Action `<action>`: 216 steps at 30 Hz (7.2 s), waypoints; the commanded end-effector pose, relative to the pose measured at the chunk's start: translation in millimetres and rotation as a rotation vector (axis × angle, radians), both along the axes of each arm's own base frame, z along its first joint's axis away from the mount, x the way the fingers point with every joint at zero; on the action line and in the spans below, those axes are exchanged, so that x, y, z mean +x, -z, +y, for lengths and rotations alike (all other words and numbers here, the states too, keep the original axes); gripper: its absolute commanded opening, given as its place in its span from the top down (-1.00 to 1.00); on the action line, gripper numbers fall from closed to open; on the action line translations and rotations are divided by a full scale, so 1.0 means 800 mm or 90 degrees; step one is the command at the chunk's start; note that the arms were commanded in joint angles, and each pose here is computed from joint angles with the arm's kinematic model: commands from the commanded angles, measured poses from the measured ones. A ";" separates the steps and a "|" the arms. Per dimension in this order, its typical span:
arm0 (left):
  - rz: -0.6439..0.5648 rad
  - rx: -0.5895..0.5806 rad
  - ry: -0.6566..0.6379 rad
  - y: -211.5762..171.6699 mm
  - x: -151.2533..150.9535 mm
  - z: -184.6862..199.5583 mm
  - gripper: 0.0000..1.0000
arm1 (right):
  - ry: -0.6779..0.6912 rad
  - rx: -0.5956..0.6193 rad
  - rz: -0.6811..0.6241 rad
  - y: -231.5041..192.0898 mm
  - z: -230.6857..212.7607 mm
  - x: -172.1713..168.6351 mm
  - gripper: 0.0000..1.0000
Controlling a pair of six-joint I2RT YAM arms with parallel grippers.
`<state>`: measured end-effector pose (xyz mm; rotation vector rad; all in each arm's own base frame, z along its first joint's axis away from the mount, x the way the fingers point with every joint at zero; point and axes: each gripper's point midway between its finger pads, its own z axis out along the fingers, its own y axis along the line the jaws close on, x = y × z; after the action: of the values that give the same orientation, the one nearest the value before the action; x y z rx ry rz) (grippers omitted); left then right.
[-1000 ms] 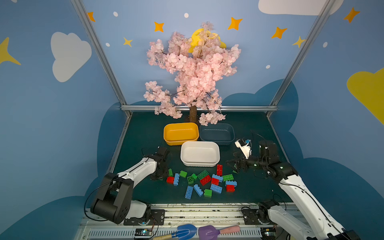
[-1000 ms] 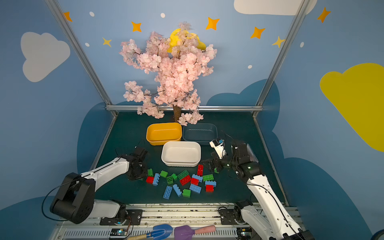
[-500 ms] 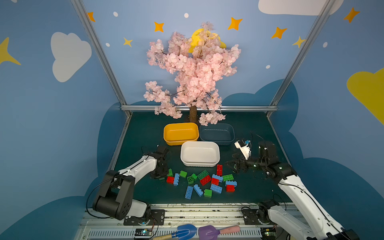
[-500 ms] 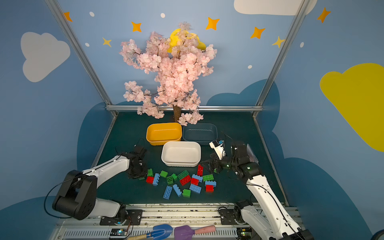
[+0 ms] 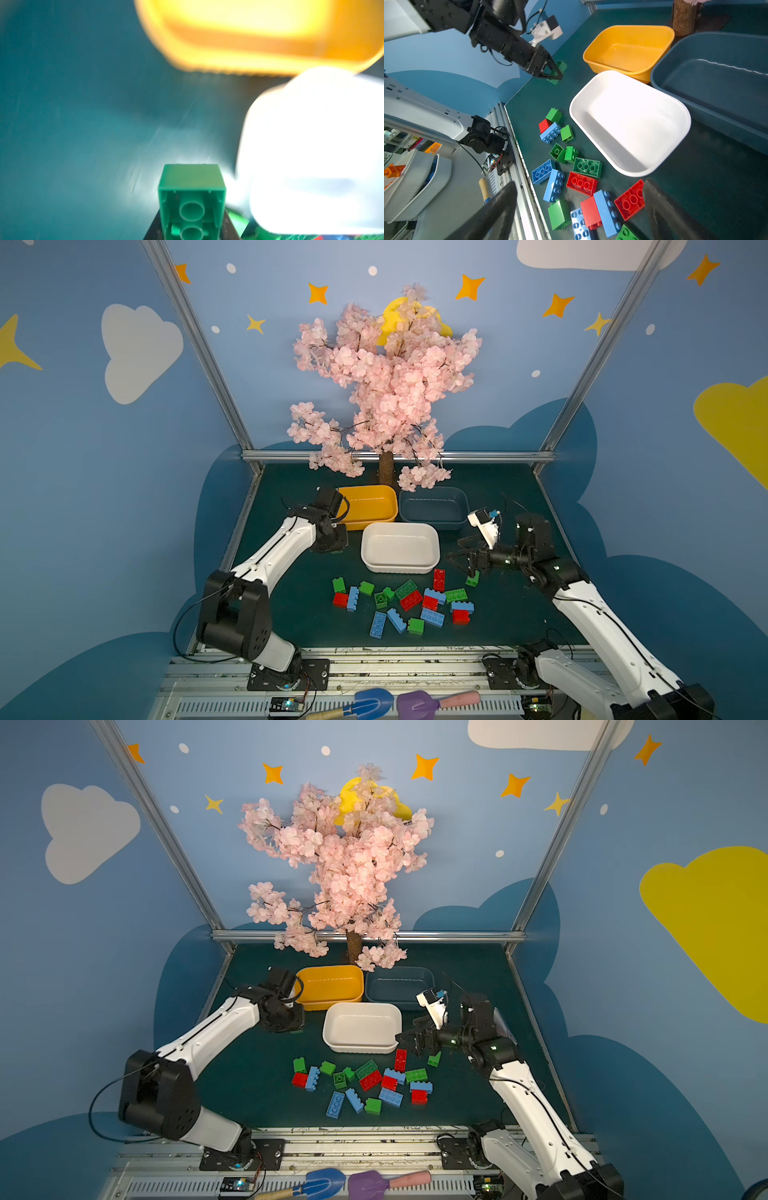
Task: Sort the legos into containers by color
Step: 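Carry the green brick with the left gripper and drop it into the yellow tub, then lower the left gripper to the pile and grasp another green brick, then lift the green brick with the left gripper and release it into the yellow tub, then return the left gripper to the pile and grasp a red brick, then carry the red brick with the left gripper and drop it into the white tub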
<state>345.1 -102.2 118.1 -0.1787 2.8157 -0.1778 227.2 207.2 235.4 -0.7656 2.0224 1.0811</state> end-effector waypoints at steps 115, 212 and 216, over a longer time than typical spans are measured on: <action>-0.085 0.124 0.000 0.048 0.225 -0.023 0.09 | -0.095 0.071 0.037 -0.013 0.039 0.019 -0.85; 0.007 0.043 0.064 0.002 0.020 -0.128 0.52 | -0.105 0.066 0.055 0.001 0.036 -0.013 -0.85; 0.004 0.094 0.064 0.018 0.036 -0.133 0.51 | -0.102 0.065 0.054 0.001 0.034 -0.012 -0.85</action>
<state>367.2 -210.5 103.1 -0.0399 2.8485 -0.0756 214.6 235.9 224.1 -0.8496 2.0224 1.3389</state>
